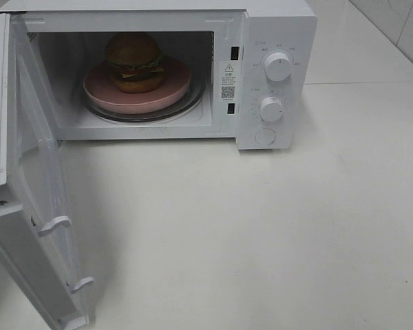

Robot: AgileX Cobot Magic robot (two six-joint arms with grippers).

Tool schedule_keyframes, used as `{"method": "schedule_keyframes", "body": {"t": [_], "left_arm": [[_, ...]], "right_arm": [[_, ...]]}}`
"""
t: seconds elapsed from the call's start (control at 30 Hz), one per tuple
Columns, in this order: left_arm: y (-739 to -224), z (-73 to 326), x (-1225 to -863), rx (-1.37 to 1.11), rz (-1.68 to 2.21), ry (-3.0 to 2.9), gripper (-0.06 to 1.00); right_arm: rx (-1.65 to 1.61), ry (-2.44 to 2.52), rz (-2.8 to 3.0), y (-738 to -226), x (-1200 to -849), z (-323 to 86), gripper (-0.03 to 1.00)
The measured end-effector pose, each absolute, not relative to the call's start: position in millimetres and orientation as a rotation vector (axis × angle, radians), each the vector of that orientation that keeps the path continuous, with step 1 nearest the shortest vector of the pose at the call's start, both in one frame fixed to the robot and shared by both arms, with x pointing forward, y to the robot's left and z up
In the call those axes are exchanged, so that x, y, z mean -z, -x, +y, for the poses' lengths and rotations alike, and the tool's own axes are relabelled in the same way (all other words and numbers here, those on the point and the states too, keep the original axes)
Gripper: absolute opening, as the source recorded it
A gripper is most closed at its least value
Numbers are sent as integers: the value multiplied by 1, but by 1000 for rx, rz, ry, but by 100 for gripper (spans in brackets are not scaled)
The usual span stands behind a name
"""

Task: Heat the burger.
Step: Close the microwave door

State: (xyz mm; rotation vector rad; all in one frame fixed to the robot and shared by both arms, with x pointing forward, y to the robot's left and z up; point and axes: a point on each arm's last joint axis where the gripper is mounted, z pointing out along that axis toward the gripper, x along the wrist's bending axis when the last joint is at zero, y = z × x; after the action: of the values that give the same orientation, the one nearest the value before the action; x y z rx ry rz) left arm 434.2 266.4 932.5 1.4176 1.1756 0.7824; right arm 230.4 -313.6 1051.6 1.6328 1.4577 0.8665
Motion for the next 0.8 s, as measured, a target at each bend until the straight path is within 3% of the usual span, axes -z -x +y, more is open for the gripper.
{"method": "schedule_keyframes", "body": {"t": [0.37, 0.8], "left_arm": [[-442, 247, -918, -707, 1127, -1465, 0], [-468, 237, -930, -689, 1065, -1432, 0]], "right_arm": [[-866, -1633, 1458, -230, -1052, -314, 76], [-866, -1633, 1458, -230, -1052, -314, 76]]}}
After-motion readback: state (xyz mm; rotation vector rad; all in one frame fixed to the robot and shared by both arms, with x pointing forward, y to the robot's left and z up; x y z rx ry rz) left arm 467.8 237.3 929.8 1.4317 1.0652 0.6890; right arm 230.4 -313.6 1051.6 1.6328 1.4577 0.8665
